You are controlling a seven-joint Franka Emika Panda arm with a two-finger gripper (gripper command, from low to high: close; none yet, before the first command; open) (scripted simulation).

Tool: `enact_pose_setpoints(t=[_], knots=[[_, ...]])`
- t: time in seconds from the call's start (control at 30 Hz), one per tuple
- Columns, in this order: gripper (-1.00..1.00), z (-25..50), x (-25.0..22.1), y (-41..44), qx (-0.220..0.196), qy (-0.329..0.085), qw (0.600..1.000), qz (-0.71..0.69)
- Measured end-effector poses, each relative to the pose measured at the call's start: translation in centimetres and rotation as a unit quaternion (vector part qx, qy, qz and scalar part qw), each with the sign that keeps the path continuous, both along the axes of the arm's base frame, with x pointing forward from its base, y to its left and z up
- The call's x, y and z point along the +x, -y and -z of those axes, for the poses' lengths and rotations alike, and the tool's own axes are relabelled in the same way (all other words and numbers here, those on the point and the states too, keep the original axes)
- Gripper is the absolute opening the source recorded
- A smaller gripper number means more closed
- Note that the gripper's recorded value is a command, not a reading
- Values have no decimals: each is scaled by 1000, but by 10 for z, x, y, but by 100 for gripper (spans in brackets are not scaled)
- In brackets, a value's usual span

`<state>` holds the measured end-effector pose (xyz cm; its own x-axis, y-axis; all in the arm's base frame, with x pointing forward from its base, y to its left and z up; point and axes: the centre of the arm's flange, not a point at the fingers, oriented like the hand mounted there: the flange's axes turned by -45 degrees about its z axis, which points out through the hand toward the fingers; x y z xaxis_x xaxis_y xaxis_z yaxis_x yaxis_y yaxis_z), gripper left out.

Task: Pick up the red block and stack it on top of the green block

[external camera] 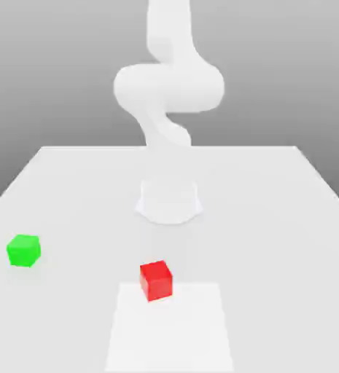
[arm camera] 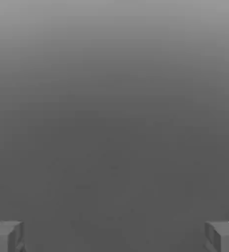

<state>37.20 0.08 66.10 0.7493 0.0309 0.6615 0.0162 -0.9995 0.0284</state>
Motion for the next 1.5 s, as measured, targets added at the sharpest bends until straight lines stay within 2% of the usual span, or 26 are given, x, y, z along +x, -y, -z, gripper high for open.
enact_pose_setpoints(t=[0.13, 0.3, 0.6, 0.77, 0.8, 1.03, 1.3, 1.5], knots=[[0, 99, 32, 3, -30, -75, 996, -27], [0, 225, 38, 12, -52, -168, 982, -66], [0, 452, -37, 25, -55, -336, 928, -152], [0, 506, -47, 26, -55, -349, 922, -158], [-100, 514, -49, 26, -55, -349, 922, -158], [-100, 515, -49, 26, -55, -350, 922, -159], [-100, 459, -49, 26, -55, -350, 922, -159], [-100, 445, -48, 86, -1, -354, 935, -20]])
